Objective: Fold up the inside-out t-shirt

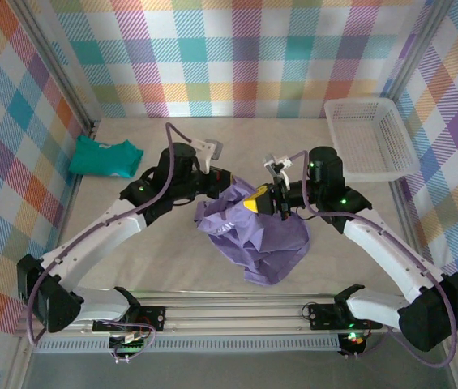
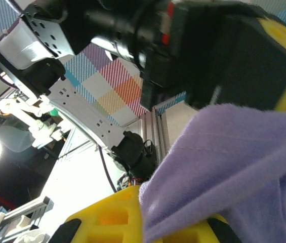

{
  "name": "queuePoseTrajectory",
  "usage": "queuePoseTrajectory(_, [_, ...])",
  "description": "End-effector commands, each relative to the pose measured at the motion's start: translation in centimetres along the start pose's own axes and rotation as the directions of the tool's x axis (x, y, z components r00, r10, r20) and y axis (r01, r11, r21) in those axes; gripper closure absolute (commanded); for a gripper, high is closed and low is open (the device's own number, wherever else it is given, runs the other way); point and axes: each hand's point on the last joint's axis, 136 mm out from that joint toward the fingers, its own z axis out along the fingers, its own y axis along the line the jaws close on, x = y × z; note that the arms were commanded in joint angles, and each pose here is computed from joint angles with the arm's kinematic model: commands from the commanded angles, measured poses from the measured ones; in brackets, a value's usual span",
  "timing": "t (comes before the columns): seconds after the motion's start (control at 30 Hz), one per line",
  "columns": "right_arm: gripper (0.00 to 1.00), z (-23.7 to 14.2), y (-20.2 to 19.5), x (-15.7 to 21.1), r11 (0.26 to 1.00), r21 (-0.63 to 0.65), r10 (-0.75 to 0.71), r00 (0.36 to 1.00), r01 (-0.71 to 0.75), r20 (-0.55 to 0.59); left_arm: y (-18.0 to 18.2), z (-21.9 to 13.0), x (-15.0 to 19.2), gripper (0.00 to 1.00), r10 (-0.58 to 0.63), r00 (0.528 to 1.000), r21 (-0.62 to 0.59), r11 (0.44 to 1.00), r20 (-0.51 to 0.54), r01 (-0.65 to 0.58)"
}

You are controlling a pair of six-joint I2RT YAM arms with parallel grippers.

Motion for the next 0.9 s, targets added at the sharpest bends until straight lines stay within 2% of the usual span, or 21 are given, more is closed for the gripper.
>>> queuePoseTrajectory(0.0, [1.00, 0.0, 1.0, -1.0, 0.993, -0.058, -0.106, 0.994, 0.107, 0.033, -1.7, 0.7, 0.6, 0.97, -0.008, 0.998, 0.104, 0.994, -0.057, 0.014])
queuePoseTrajectory(0.07, [1.00, 0.0, 0.3, -1.1, 0.993, -0.021, -0.115, 0.992, 0.116, 0.043, -3.1, 0.5, 1.7, 0.93, 0.013, 0.995, 0.199, 0.980, -0.098, 0.007])
queuePoseTrajectory(0.13, [1.00, 0.0, -0.2, -0.9, 0.991, 0.009, -0.131, 0.990, 0.130, 0.046, -3.8, -0.2, 2.1, 0.88, 0.021, 0.994, 0.239, 0.971, -0.111, 0.006])
queuePoseTrajectory(0.27, [1.00, -0.3, -0.8, -0.5, 0.981, 0.072, -0.182, 0.983, 0.179, 0.036, -3.0, -2.0, 2.3, 0.68, -0.012, 0.996, 0.209, 0.977, -0.084, 0.029])
queuePoseTrajectory(0.37, [1.00, -0.5, -0.9, -0.3, 0.972, 0.095, -0.220, 0.975, 0.217, 0.027, -3.1, -3.4, 2.8, 0.57, -0.024, 0.997, 0.216, 0.976, -0.074, 0.039])
queuePoseTrajectory(0.5, [1.00, -0.5, -0.7, -0.2, 0.962, 0.084, -0.262, 0.965, 0.259, 0.025, -3.5, -4.2, 3.7, 0.52, -0.032, 0.994, 0.242, 0.969, -0.106, 0.057])
queuePoseTrajectory(0.67, [1.00, -0.4, -0.2, -0.3, 0.954, 0.058, -0.297, 0.955, 0.295, 0.025, -4.9, -3.9, 4.7, 0.48, -0.025, 0.987, 0.334, 0.940, -0.158, 0.077])
queuePoseTrajectory(0.83, [1.00, -0.4, -0.1, -0.3, 0.951, 0.056, -0.306, 0.952, 0.305, 0.019, -6.9, -3.4, 5.3, 0.39, -0.011, 0.972, 0.464, 0.877, -0.234, 0.122])
queuePoseTrajectory(0.87, [1.00, -0.5, -0.2, -0.2, 0.950, 0.065, -0.306, 0.952, 0.304, 0.017, -7.4, -3.5, 4.8, 0.39, -0.002, 0.978, 0.494, 0.863, -0.211, 0.108])
